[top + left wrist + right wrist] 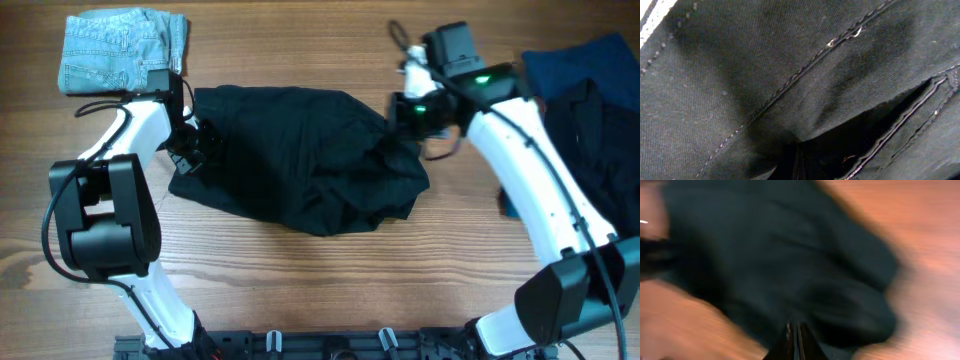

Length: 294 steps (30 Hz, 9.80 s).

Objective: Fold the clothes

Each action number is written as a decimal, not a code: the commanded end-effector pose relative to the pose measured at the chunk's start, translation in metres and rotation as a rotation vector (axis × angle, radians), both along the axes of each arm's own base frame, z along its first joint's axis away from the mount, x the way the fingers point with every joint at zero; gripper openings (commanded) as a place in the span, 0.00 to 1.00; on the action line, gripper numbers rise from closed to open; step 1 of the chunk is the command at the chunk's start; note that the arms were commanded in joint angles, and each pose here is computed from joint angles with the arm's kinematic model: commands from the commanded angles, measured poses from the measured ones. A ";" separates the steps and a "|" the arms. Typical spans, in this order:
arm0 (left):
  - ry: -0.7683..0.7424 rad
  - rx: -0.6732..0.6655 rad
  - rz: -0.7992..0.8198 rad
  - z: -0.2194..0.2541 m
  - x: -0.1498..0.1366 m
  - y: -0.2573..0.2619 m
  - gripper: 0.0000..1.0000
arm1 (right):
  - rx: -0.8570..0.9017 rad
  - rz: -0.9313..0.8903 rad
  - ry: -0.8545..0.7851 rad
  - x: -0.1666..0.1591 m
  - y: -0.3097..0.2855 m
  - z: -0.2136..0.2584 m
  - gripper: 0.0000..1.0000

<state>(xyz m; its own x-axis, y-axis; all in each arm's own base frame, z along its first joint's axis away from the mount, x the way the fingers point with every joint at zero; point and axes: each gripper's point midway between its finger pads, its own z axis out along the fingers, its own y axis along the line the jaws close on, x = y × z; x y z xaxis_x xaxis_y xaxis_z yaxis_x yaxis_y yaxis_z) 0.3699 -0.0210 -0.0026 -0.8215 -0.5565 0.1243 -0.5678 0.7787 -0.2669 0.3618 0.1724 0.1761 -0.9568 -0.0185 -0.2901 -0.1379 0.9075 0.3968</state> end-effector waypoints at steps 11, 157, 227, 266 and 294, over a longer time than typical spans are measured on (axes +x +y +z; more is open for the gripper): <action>0.165 0.150 0.025 -0.047 -0.036 0.033 0.04 | 0.171 0.202 0.245 -0.045 0.164 -0.090 0.04; -0.107 -0.080 -0.242 0.060 -0.027 -0.061 0.33 | 0.003 0.080 0.263 -0.051 -0.051 -0.127 0.98; 0.014 -0.008 -0.188 0.051 -0.066 -0.038 0.29 | -0.088 0.102 0.442 -0.075 0.018 -0.165 0.27; -0.046 -0.172 -0.197 0.034 -0.070 -0.043 1.00 | 0.071 0.070 0.183 -0.088 -0.026 -0.011 1.00; 0.005 -0.289 -0.211 -0.033 -0.098 -0.080 0.75 | 0.134 0.083 0.071 -0.118 -0.027 0.039 1.00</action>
<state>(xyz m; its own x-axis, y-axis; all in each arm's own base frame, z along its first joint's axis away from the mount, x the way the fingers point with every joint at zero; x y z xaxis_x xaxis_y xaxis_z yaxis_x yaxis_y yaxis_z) 0.3053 -0.1033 0.0145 -0.9368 -0.3204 0.1405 -0.3368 0.7169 -0.6104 0.2458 0.1409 0.2043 -0.9790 -0.0458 -0.1984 -0.1429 0.8489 0.5089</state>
